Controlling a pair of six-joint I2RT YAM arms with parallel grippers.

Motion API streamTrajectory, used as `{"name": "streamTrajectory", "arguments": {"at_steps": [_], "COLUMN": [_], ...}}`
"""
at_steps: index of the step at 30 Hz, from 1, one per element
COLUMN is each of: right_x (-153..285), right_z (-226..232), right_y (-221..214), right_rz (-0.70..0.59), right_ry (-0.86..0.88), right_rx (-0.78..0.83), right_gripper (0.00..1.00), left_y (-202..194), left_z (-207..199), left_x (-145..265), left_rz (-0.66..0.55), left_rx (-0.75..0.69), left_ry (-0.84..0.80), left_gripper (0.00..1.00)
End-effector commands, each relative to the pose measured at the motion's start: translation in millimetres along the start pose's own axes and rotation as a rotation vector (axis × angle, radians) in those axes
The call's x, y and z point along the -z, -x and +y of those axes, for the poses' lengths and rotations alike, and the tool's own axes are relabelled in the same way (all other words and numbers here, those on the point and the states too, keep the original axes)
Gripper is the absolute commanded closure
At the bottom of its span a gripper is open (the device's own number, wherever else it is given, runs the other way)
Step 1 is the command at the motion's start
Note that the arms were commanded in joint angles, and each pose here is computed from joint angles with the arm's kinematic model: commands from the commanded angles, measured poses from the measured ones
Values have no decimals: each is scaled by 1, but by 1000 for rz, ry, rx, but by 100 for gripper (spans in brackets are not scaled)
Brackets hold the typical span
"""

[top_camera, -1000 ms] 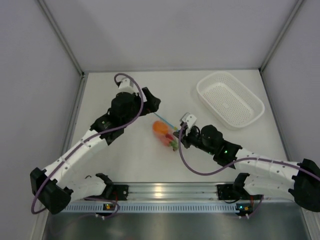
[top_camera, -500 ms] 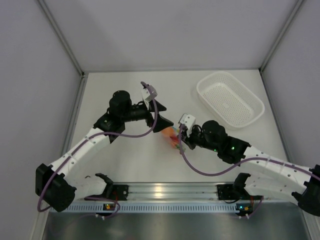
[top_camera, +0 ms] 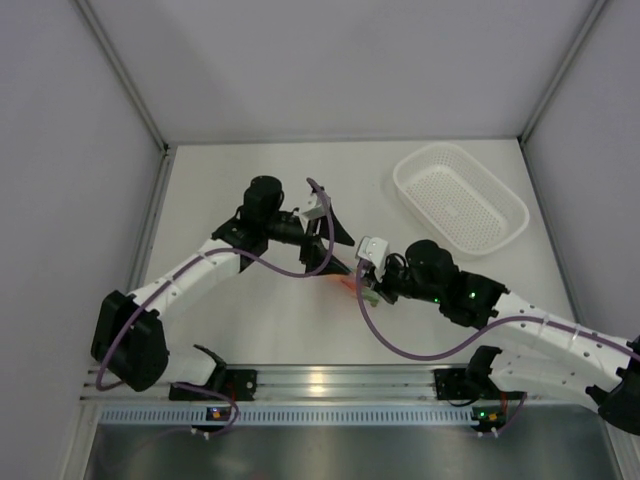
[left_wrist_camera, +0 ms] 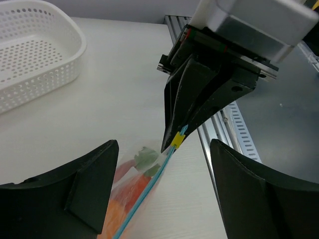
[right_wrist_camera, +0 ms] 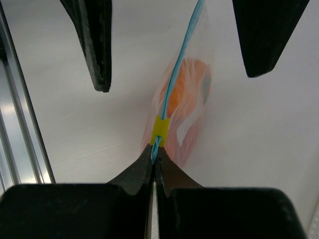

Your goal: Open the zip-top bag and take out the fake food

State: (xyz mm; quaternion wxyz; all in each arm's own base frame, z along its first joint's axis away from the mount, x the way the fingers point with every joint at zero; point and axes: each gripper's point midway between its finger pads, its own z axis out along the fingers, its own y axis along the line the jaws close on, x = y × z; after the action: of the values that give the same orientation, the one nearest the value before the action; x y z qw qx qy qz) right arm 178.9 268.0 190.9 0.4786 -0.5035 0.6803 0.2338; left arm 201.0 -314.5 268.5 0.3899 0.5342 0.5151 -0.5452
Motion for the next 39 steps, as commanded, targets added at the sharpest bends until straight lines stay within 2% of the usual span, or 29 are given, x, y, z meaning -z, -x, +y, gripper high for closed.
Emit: {"name": "streamTrajectory", "arguments": {"at_steps": [1, 4, 5, 6, 12, 19, 20, 21, 24, 26, 30, 31, 32, 39], "right_x": [10, 11, 10, 10, 5, 5, 6, 6, 6, 6, 6, 8, 9, 13], "right_z": [-9, -11, -12, -12, -17, -20, -20, -20, -21, -22, -23, -25, -27, -29], "right_y": [30, 31, 30, 29, 27, 26, 27, 27, 27, 26, 25, 28, 30, 39], "right_rz": [-82, -94, -91, -89, -68, -71, -74, -76, -76, -77, -83, -101, -113, -185], "right_ry": [-27, -36, -42, -44, -56, -65, -66, -66, -71, -77, -84, -95, -103, -97], "right_rx": [31, 31, 30, 25, 3, -11, -12, -12, -16, -20, -23, -26, -35, -46], "right_gripper": [100, 100, 100, 100, 100, 100, 100, 100, 100, 100, 99, 82, 76, 77], "left_y": [15, 8, 7, 5, -3, -15, -16, -15, -16, -15, -13, -12, -12, -10], "left_z": [-5, -2, -1, -1, -1, 5, 5, 6, 7, 8, 13, 14, 14, 4], "left_x": [-6, -12, -14, -15, -26, -34, -35, -35, -36, -36, -36, -36, -36, -37], "left_rz": [-27, -16, -15, -12, 5, 23, 25, 25, 27, 27, 29, 29, 28, 22], "left_rx": [-80, -69, -70, -64, -48, -16, -13, -11, -6, -4, 4, 2, 5, 15], "left_ry": [-93, -98, -100, -100, -102, -99, -102, -99, -98, -91, -56, -51, -54, -110], "left_gripper": [21, 27, 35, 39, 42, 53, 57, 66, 76, 100, 100, 100, 100, 100]}}
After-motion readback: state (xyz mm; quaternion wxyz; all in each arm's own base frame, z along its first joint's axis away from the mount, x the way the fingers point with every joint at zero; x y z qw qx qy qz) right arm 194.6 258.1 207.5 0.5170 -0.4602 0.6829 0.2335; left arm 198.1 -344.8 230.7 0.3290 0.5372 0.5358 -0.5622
